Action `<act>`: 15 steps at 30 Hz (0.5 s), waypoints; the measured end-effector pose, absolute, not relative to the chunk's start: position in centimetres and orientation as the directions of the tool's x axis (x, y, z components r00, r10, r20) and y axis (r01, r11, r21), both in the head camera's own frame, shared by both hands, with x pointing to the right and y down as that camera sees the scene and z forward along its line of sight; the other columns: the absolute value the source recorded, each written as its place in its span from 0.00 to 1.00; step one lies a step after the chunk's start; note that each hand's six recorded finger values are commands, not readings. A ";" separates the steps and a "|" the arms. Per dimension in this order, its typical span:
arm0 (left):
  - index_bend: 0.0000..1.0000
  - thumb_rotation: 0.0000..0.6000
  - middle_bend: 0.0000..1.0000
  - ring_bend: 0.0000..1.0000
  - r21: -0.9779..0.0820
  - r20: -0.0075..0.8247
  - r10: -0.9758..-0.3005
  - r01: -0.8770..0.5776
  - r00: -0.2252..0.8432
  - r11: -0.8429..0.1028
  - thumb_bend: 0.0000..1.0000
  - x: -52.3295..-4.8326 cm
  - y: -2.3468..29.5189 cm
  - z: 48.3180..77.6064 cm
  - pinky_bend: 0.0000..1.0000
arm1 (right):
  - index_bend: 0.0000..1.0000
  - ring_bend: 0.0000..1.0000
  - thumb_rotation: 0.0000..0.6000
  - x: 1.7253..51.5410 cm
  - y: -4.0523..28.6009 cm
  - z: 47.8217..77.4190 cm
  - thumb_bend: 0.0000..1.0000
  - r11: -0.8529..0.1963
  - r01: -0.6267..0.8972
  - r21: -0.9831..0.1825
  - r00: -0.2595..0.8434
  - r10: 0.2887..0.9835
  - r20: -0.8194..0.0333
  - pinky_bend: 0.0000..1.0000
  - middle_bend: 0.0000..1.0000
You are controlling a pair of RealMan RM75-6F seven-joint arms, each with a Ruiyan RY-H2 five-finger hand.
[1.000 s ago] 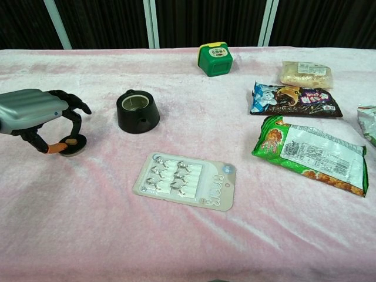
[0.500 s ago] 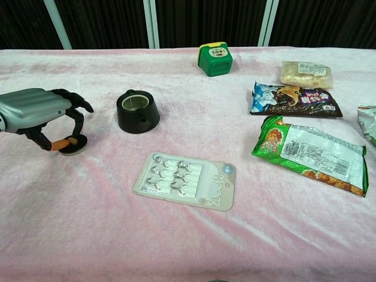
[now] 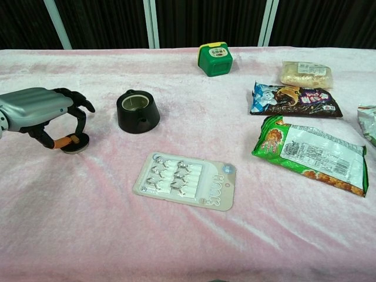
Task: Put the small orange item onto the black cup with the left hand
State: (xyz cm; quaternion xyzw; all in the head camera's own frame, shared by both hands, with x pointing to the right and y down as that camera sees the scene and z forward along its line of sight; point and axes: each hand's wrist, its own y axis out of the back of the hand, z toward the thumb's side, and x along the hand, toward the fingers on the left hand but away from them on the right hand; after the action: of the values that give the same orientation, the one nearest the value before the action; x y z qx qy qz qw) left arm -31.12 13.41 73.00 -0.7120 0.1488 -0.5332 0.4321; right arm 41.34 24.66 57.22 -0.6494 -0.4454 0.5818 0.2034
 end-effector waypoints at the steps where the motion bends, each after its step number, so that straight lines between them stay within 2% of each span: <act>1: 0.55 1.00 0.14 0.00 -0.779 0.624 -0.679 0.239 0.387 -0.580 0.46 -31.2 13.3 72.8 0.00 | 0.05 0.14 1.00 41.3 24.7 57.2 0.21 -0.521 0.342 -0.782 -0.074 0.815 -0.575 0.16 0.04; 9: 0.55 1.00 0.15 0.00 -0.833 0.541 -0.742 0.127 0.396 -0.539 0.46 -32.0 11.8 69.7 0.01 | 0.05 0.14 1.00 41.2 24.7 57.3 0.21 -0.524 0.341 -0.780 -0.070 0.814 -0.577 0.16 0.04; 15: 0.56 1.00 0.15 0.00 -0.840 0.499 -0.764 0.013 0.408 -0.542 0.46 -31.3 10.3 68.1 0.01 | 0.05 0.14 1.00 41.2 24.8 57.3 0.21 -0.524 0.338 -0.782 -0.071 0.814 -0.576 0.16 0.04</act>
State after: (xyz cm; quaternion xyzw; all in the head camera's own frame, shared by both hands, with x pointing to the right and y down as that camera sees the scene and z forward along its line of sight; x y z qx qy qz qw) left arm -31.28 10.30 68.13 -0.7351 0.2556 -0.4803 0.4046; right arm 41.16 24.76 57.29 -0.6501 -0.4432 0.5824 0.2043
